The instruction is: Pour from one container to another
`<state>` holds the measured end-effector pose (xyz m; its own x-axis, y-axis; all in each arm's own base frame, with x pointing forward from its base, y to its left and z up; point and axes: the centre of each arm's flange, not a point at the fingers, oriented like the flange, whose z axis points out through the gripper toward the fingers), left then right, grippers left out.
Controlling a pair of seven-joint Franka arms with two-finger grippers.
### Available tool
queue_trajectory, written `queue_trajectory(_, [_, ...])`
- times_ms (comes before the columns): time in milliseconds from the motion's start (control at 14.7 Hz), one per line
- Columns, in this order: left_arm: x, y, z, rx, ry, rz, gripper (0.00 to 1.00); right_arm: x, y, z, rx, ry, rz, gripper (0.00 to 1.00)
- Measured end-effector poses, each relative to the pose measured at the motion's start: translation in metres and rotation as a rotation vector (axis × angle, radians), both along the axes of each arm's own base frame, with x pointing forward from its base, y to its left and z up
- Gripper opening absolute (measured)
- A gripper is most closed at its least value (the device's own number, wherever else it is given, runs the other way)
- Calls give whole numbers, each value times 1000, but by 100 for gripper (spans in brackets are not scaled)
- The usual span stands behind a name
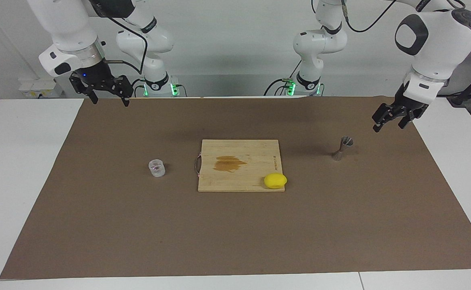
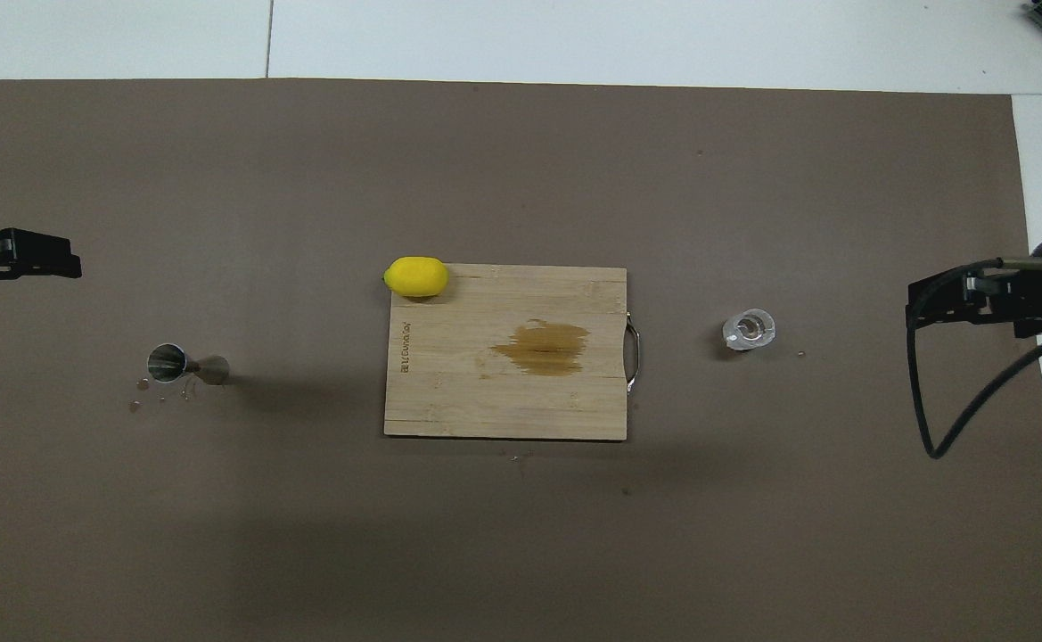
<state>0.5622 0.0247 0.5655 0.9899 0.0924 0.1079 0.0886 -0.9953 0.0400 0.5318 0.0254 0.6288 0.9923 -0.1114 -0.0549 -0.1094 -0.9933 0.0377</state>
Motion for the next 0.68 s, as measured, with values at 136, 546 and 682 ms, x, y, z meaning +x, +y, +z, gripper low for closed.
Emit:
queue_trajectory(136, [-1, 1, -1, 0, -2, 2, 100, 0, 0, 0, 0, 0, 0, 100])
queue_trajectory(546, [-15, -13, -4, 50, 99, -39, 100, 0, 0, 0, 0, 0, 0, 100])
queue_trajectory(682, [-23, -25, -7, 51, 158, -62, 100, 0, 0, 0, 0, 0, 0, 100])
